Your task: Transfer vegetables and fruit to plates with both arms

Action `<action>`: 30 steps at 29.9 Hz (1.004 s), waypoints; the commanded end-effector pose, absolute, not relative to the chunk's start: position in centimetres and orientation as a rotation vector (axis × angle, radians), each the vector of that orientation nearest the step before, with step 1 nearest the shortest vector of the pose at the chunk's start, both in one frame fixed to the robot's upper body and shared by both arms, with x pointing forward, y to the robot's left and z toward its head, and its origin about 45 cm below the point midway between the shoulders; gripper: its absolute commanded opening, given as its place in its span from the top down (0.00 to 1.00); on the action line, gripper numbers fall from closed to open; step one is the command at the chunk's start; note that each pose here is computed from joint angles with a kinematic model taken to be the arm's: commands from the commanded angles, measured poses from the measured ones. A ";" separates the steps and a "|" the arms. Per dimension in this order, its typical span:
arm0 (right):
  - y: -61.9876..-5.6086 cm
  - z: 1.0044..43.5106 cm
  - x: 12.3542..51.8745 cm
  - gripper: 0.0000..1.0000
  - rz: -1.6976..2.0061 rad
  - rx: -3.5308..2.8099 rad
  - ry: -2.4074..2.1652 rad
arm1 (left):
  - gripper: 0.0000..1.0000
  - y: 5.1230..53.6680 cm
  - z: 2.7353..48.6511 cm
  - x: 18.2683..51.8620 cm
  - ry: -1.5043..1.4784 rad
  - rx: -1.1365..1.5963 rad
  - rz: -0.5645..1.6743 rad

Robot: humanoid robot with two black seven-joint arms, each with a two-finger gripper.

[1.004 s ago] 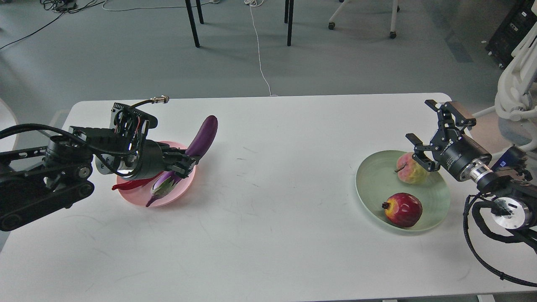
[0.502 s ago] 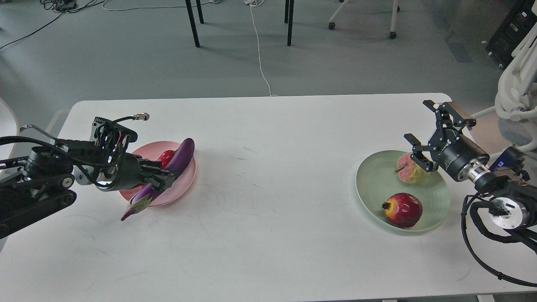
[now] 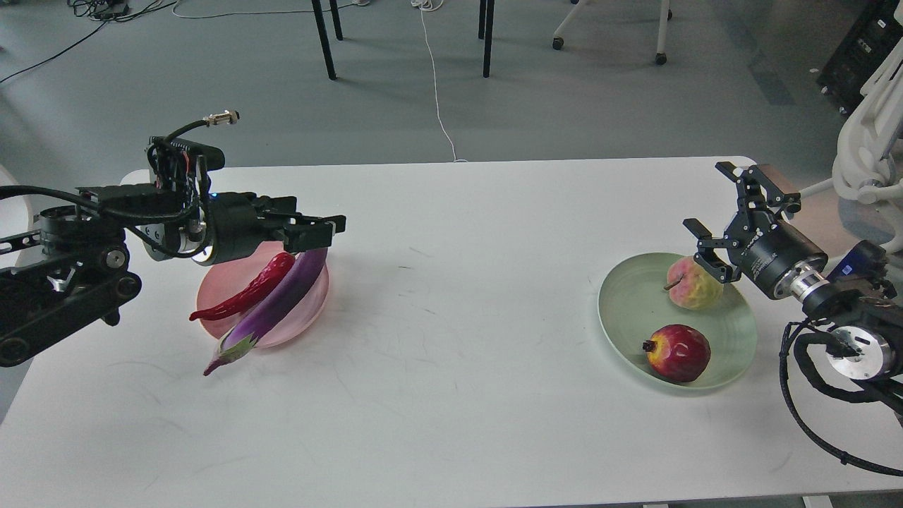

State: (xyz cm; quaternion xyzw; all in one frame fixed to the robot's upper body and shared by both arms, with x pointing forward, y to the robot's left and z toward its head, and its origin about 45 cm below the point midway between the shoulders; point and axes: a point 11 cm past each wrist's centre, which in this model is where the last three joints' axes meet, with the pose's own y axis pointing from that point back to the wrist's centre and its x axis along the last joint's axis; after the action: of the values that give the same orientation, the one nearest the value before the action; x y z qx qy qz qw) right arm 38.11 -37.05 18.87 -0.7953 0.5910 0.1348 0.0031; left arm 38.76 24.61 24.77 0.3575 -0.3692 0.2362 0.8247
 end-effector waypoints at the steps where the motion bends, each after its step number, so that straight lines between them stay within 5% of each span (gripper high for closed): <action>1: -36.8 20.3 39.1 0.01 0.385 -2.449 1.842 | 0.01 21.8 25.7 39.6 -0.509 0.404 0.803; 10: -32.9 21.0 41.2 0.01 0.362 -2.403 1.816 | 0.01 22.0 22.1 40.6 0.070 -0.047 1.243; 15: -30.0 21.0 41.5 0.01 0.398 -2.420 1.723 | 0.01 22.7 20.0 40.9 0.098 -0.151 1.363; 30: -29.0 20.7 41.0 0.01 0.431 -2.432 1.682 | 0.01 24.5 18.8 39.6 0.159 -0.319 1.285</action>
State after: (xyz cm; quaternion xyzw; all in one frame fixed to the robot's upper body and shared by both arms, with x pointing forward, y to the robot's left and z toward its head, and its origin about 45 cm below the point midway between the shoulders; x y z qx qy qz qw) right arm 41.18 -29.31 20.60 -0.8093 0.5651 0.1418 0.0750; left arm 39.81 24.40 18.98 -0.1491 0.0715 0.5958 0.7859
